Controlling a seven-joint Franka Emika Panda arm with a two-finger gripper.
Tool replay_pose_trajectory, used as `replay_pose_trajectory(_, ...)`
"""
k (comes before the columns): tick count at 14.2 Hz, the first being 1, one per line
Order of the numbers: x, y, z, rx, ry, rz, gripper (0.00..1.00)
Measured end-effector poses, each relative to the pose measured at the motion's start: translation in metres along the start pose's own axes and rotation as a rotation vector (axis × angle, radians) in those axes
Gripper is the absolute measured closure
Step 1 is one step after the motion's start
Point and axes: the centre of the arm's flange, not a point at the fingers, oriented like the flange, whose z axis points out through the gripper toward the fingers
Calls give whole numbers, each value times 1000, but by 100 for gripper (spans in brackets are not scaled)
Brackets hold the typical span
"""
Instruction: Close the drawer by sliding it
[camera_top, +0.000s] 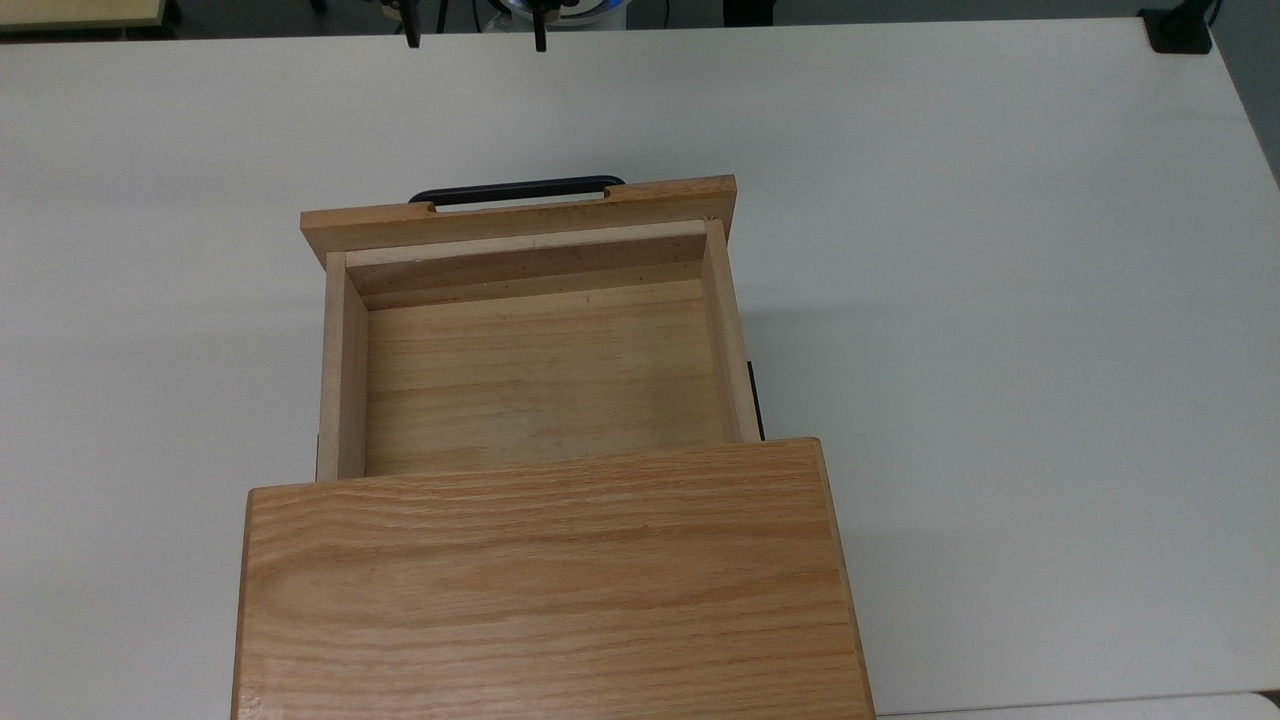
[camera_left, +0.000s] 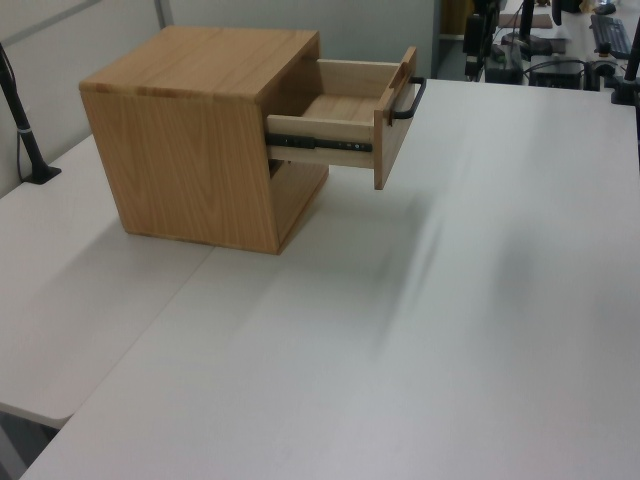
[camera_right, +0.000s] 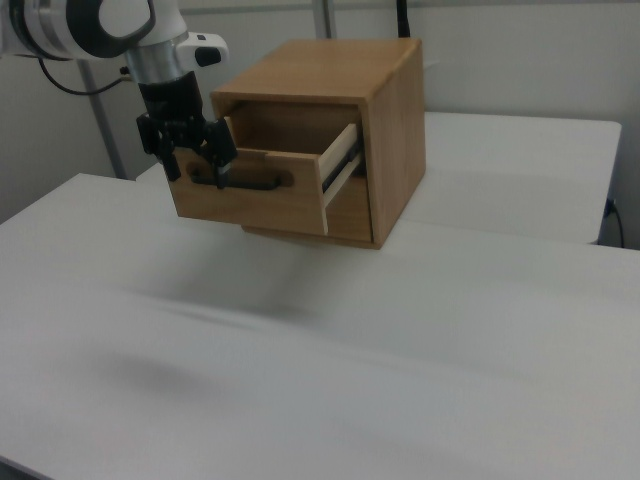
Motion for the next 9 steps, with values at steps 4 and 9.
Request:
replay_pose_trajectory(4, 1, -2, 7, 1, -15, -42, 6)
replay_pose_trajectory(9, 15, -19, 30, 5, -16, -38, 48)
